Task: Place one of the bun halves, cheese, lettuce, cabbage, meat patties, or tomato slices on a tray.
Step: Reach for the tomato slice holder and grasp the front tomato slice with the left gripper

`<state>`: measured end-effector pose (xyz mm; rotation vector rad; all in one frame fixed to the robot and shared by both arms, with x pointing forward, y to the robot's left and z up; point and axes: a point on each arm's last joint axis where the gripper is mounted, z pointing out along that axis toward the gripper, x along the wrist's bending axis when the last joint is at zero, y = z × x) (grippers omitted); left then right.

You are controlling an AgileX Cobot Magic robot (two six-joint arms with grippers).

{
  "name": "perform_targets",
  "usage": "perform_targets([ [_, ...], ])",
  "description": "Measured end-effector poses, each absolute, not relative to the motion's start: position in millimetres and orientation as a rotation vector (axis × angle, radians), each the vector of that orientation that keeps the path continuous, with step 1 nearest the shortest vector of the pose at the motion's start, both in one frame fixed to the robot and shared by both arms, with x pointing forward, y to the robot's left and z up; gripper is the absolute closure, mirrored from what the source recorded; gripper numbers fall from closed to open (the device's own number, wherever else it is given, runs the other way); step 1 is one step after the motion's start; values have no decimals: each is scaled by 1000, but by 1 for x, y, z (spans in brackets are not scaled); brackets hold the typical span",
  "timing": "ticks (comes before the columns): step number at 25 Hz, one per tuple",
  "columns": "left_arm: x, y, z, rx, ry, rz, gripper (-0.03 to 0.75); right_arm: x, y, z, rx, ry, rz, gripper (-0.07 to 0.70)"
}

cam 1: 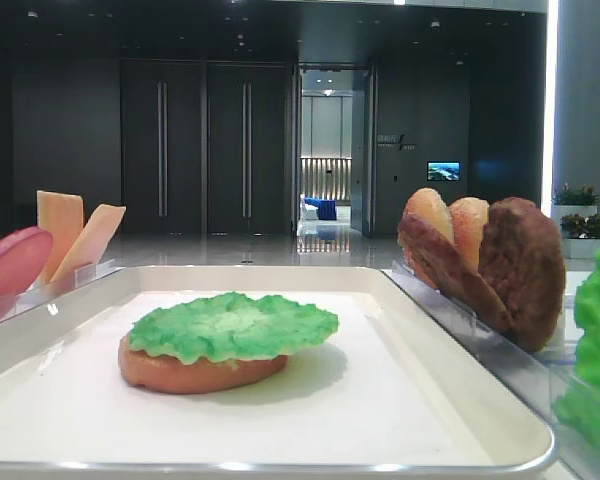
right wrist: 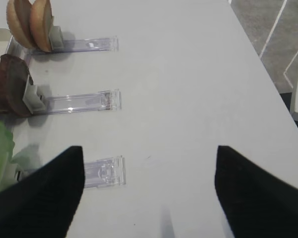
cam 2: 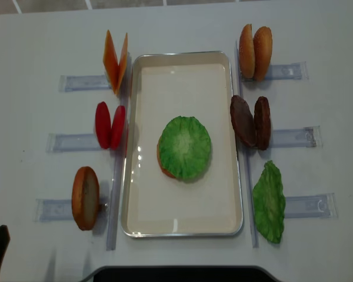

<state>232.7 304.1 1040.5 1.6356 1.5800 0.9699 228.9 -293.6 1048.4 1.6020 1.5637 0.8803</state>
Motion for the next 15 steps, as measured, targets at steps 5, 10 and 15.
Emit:
perform_targets([
  [5,233,304,1041,1636,1580,970,79,229,-294,1048,1602,1564,880,113],
  [10,233,304,1041,1636,1580,970,79,229,-294,1048,1603,1564,880,113],
  [15,233,304,1041,1636,1580,970,79,229,-294,1048,1603,1564,880,113],
])
